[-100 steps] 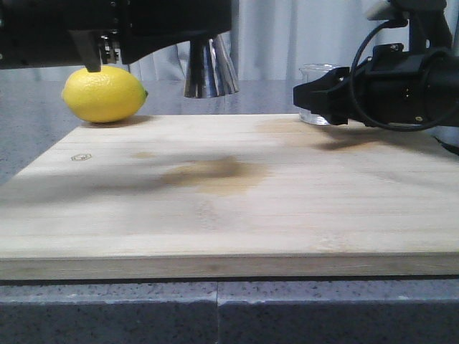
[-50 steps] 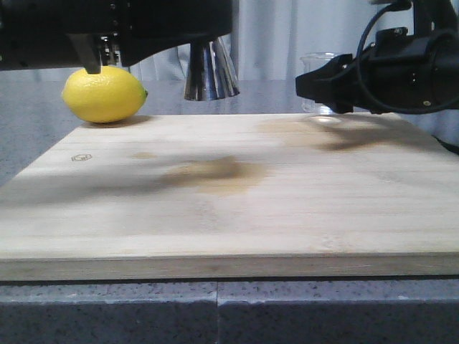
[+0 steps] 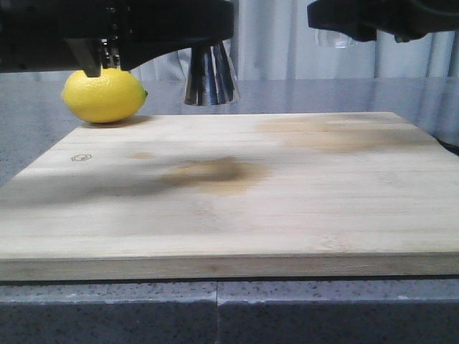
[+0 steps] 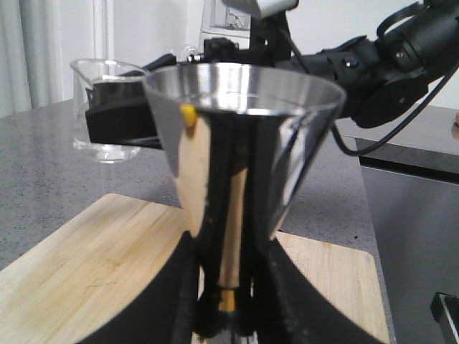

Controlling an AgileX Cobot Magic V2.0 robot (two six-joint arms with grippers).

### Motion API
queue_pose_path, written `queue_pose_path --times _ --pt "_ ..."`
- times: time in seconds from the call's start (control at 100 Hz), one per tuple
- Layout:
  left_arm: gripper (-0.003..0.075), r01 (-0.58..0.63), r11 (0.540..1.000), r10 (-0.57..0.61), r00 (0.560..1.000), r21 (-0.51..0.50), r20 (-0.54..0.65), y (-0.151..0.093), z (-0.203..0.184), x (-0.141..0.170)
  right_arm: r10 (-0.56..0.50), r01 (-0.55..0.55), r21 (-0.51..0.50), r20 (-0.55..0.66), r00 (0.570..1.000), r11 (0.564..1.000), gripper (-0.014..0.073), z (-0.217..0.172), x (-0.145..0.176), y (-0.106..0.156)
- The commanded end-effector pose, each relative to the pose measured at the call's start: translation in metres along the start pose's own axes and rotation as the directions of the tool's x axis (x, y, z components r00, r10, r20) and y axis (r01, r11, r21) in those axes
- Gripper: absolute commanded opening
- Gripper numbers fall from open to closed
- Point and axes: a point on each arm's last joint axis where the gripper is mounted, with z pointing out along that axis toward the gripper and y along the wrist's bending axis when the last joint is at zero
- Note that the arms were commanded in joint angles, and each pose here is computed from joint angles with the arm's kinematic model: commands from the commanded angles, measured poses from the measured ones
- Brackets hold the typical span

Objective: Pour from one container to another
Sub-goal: 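Lift the glass beaker with the right gripper toward the jigger, then position the beaker spout above the jigger cup with the right gripper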

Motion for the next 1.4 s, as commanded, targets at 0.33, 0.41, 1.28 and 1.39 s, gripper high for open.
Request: queue_pose_path --times 0.33,0.41,1.28,1.39 --pt "-0.0019 -0.02 0.994 0.006 0.991 0.106 0.132 -0.012 -0.003 -0.025 -0.09 0.106 -0.119 0.133 0.987 0.987 0.0183 -0.01 -0.093 0.018" --pt "-0.0019 -0.015 0.995 0.004 0.993 0.094 0.116 -0.011 -0.003 -0.024 -0.096 0.116 -0.143 0.142 0.985 0.983 0.0183 -0.012 -0.104 0.02" --pt "-0.0019 0.004 0.996 -0.013 0.995 0.088 0.101 -0.01 -0.002 -0.022 -0.201 0.185 -0.382 -0.001 0.98 0.905 0.0182 -0.046 -0.118 0.044" --pt "-0.0019 0.004 0.996 -0.013 0.995 0.088 0.101 -0.01 -0.002 -0.022 -0.207 0.189 -0.387 -0.006 0.978 0.903 0.0182 -0.046 -0.117 0.045"
